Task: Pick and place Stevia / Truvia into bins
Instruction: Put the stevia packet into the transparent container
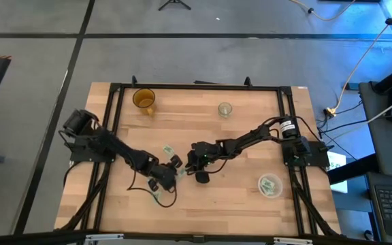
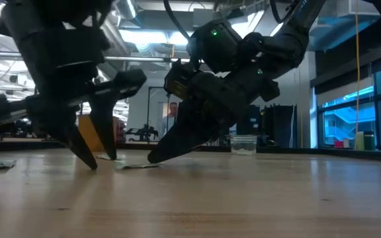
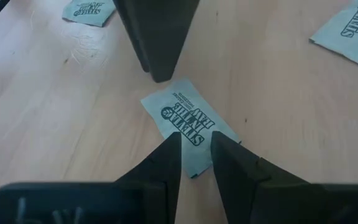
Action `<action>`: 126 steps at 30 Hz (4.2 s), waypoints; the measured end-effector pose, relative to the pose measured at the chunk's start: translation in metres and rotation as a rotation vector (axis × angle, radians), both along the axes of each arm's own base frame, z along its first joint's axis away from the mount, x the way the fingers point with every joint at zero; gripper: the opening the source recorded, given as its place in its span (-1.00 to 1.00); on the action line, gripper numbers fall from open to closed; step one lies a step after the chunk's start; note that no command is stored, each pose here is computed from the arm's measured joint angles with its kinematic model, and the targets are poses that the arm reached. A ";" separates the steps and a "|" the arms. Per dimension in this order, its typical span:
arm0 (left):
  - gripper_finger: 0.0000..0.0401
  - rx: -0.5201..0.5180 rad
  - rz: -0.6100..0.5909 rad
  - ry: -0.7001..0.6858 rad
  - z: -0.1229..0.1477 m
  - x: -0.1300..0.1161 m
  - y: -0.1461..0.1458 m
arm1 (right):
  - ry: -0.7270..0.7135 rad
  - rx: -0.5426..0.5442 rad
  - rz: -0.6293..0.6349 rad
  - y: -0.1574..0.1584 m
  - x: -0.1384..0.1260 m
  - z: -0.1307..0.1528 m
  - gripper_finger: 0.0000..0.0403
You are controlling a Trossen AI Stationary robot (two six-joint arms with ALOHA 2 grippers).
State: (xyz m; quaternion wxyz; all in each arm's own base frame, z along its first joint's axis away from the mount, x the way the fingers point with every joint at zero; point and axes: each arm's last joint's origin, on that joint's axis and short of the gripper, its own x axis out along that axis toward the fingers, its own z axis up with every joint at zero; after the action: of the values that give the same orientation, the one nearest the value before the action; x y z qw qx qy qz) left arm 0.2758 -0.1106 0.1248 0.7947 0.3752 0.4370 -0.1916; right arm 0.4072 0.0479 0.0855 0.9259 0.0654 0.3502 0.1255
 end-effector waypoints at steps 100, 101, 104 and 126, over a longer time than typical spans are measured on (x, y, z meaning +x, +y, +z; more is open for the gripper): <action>-0.99 0.159 0.216 -0.231 -0.017 0.004 -0.025 | 0.006 -0.013 0.021 0.001 0.013 0.018 -0.53; -0.99 0.162 0.216 -0.230 -0.017 0.005 -0.025 | 0.009 -0.033 0.038 0.001 0.014 0.023 -0.53; -0.99 0.169 0.231 -0.257 -0.011 0.009 -0.027 | -0.002 -0.096 0.055 0.000 0.012 0.043 -0.53; -0.99 -0.210 0.584 -0.522 0.062 0.051 -0.026 | 0.122 -0.233 -0.046 -0.006 -0.116 0.213 -0.20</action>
State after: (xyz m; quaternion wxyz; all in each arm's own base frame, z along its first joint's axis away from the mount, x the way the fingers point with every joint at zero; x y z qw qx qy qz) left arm 0.3269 -0.1370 0.1864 0.9340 0.1880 0.2869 0.1001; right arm 0.2912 0.0423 0.2989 0.9068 -0.0270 0.4166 0.0587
